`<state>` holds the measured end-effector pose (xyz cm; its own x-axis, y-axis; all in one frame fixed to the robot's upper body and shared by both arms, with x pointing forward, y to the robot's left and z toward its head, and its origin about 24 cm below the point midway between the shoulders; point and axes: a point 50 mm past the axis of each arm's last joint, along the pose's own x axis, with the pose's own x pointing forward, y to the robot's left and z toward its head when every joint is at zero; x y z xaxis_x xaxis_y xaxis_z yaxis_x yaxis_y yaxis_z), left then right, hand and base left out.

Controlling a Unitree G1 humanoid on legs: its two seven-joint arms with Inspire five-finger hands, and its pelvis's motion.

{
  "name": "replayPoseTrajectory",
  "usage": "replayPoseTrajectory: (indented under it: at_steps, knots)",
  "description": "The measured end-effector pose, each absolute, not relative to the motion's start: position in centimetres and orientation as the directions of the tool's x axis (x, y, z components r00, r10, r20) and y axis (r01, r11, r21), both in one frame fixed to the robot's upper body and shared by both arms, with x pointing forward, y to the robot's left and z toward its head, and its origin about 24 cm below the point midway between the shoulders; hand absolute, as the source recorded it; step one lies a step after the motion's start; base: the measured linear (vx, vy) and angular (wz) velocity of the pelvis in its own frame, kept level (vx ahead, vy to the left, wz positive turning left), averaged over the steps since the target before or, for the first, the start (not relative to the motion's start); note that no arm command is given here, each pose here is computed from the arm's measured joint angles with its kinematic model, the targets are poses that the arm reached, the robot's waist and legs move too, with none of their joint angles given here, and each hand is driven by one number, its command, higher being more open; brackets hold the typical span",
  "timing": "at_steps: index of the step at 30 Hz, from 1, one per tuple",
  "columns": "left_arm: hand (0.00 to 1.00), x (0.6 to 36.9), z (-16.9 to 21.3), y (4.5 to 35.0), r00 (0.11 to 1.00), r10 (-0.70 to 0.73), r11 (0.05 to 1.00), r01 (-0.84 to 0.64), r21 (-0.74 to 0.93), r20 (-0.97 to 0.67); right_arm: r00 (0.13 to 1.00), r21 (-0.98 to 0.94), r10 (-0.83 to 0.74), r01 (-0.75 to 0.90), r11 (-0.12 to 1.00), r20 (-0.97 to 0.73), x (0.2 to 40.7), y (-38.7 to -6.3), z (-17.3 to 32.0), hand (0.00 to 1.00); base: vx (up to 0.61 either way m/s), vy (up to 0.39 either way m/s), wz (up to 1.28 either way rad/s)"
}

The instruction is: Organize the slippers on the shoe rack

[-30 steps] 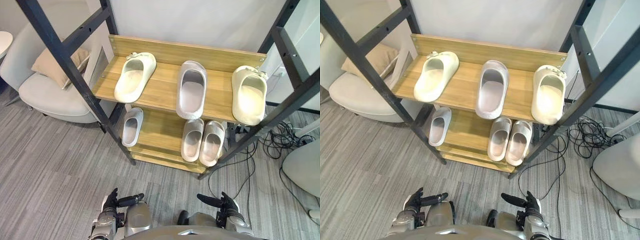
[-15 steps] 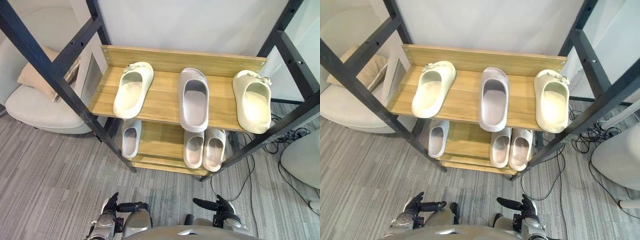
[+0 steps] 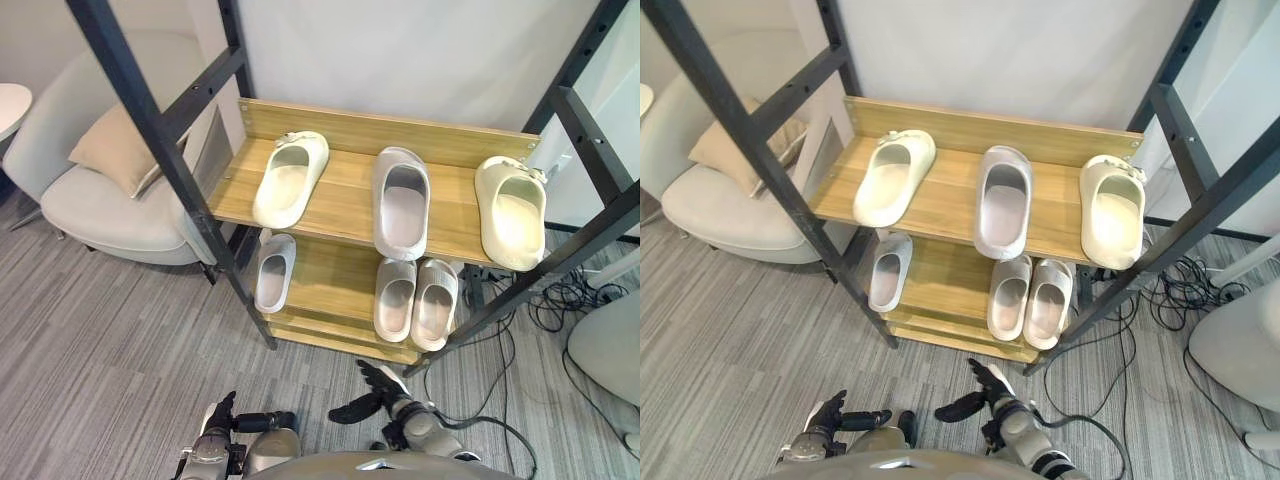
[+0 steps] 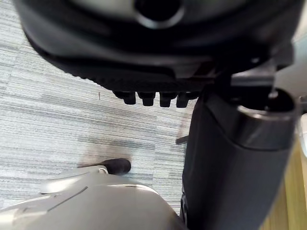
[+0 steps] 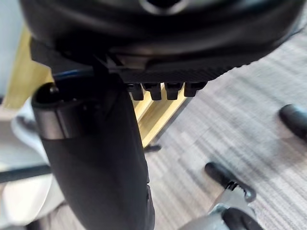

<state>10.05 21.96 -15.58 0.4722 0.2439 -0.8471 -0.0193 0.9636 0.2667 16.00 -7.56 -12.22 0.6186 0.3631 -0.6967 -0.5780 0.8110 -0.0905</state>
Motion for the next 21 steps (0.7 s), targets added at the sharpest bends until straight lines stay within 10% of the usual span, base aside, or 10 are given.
replayPoseTrajectory:
  at_steps: [10,21]
  knots:
    - [1.0,10.2,-15.5,22.1,0.487,0.269,0.954,-0.017,0.299,-0.831,0.513,0.127,0.809,-0.816,0.563,-0.288,17.3,0.5,-3.4,1.0,-0.02,0.01,0.05]
    - [1.0,10.1,-15.5,22.0,0.49,0.266,0.946,0.033,0.323,-0.83,0.559,0.25,0.744,-0.829,0.5,0.367,19.4,-1.8,10.7,1.0,0.0,-0.013,-0.11]
